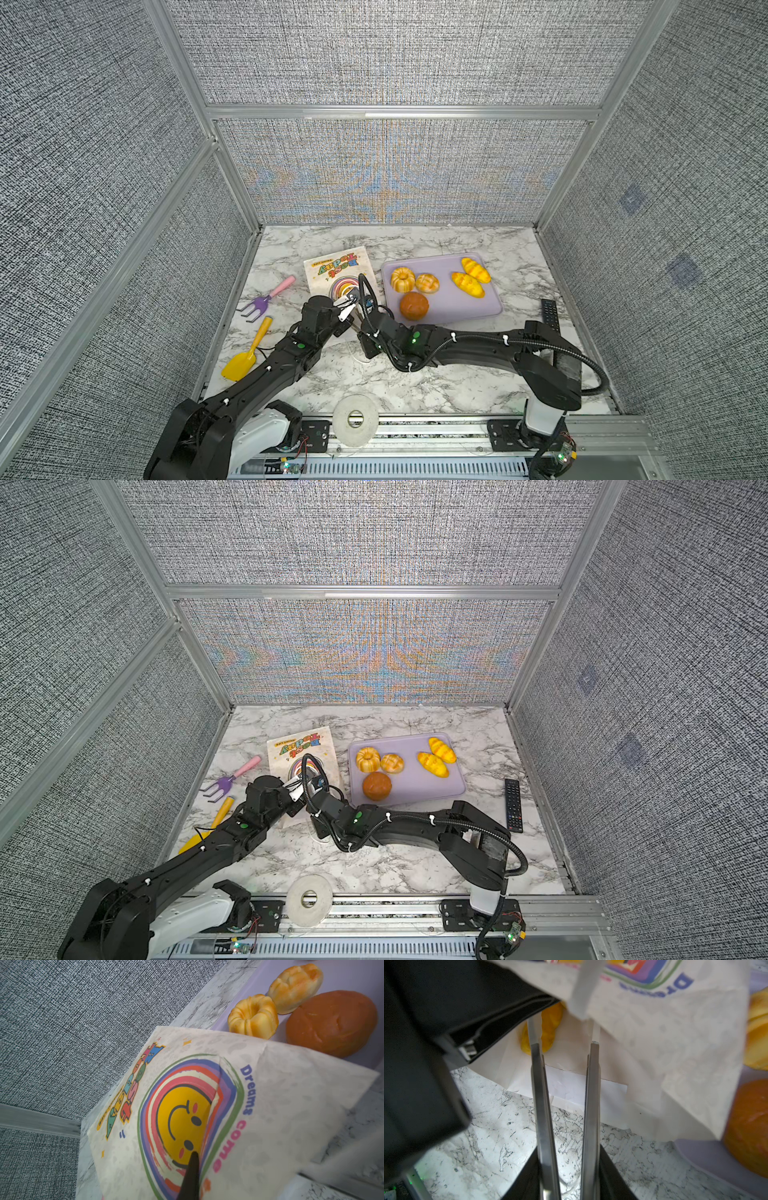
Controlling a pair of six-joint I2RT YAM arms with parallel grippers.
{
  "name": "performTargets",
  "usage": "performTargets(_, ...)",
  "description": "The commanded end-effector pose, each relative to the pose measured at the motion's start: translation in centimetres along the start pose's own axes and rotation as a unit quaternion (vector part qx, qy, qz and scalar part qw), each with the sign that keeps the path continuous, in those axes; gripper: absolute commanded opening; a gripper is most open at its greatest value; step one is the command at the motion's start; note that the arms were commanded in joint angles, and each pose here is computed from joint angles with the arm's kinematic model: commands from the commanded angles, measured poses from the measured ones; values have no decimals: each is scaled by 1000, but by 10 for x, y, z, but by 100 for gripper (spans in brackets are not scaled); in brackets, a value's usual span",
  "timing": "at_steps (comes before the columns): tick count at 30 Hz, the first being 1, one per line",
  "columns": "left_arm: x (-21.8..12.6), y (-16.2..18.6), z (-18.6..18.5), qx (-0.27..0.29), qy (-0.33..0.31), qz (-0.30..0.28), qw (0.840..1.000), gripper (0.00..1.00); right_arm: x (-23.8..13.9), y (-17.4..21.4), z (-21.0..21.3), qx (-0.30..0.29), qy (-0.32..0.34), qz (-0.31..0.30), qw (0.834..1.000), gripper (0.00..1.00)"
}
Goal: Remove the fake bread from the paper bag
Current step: 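Reach the tongs into the bag and pinch a yellow bread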
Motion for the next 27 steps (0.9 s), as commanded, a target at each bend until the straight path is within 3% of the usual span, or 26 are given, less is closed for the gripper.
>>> performTargets(1,-2,-2,2,6,-6,-6,1000,0,-3,3,-7,24,13,-1,1000,40)
performTargets(22,-5,3,5,28,-21,0,999,0,7,13,-12,44,40,30,998,42)
performTargets(27,-5,3,5,28,-22,-1,999,0,5,15,-7,49,21,37,998,43)
Point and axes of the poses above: each gripper's point midway between its finger pads, its own x axis out along the fingers, its own z axis along the line the jaws close on, y = z × x, the point moved 2 cm from there along -x, back along the fingers, and after that the axes turned 7 degrees about x, right-handed, at the moved point
